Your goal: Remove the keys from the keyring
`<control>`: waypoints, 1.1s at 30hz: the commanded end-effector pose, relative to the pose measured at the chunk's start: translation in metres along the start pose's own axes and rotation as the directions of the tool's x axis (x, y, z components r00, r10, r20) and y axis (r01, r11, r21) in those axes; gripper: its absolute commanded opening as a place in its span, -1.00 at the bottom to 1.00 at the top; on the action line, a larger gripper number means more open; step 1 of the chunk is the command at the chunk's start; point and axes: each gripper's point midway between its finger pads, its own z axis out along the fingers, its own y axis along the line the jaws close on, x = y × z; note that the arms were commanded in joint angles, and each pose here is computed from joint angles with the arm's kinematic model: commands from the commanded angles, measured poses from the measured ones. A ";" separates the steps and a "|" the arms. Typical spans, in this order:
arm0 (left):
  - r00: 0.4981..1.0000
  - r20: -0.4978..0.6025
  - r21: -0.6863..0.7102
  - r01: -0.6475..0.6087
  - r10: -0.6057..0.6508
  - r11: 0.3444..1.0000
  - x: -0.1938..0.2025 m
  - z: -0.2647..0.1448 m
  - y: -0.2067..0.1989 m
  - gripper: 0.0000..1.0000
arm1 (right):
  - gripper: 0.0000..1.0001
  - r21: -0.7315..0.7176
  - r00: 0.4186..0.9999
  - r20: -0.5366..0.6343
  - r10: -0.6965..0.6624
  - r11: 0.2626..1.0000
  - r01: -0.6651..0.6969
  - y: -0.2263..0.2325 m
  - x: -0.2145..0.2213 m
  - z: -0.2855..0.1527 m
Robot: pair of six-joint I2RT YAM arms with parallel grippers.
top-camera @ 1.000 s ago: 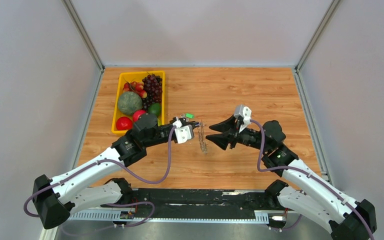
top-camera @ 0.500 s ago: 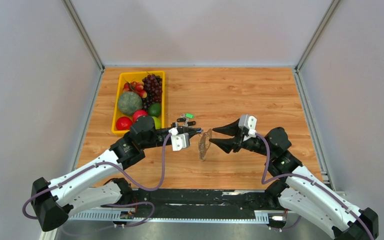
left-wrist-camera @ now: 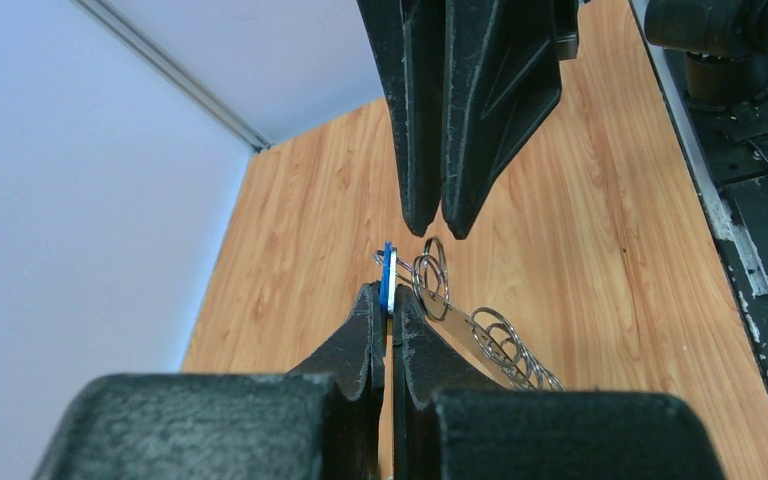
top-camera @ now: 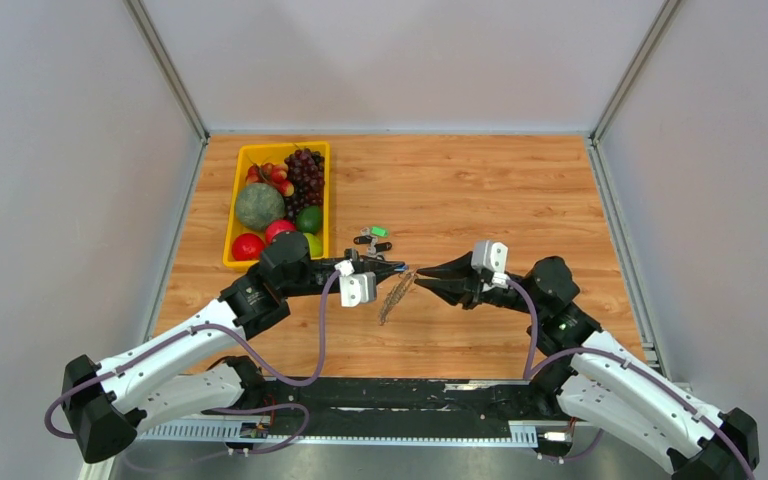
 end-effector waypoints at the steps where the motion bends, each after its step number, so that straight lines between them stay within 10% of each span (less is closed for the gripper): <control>1: 0.996 0.071 -0.002 -0.058 0.058 0.998 -0.020 -0.002 0.004 -1.00 | -0.48 -0.042 0.998 0.036 -0.049 0.998 0.050 0.006 -0.009 0.003; 6: 0.995 0.076 0.002 -0.062 0.061 0.998 -0.021 -0.002 0.003 -1.00 | -0.54 -0.043 0.998 0.025 -0.049 0.998 0.050 0.006 -0.006 0.006; 10: 0.995 0.074 -0.002 -0.064 0.064 0.998 -0.021 -0.002 0.004 -1.00 | -0.99 -0.047 0.999 0.013 -0.049 0.998 0.049 0.006 -0.006 0.006; 33: 0.998 -0.029 -0.149 -0.054 0.050 0.987 -0.004 -0.009 0.029 -1.00 | -1.00 0.198 0.982 0.143 -0.125 0.976 0.096 -0.017 -0.048 -0.024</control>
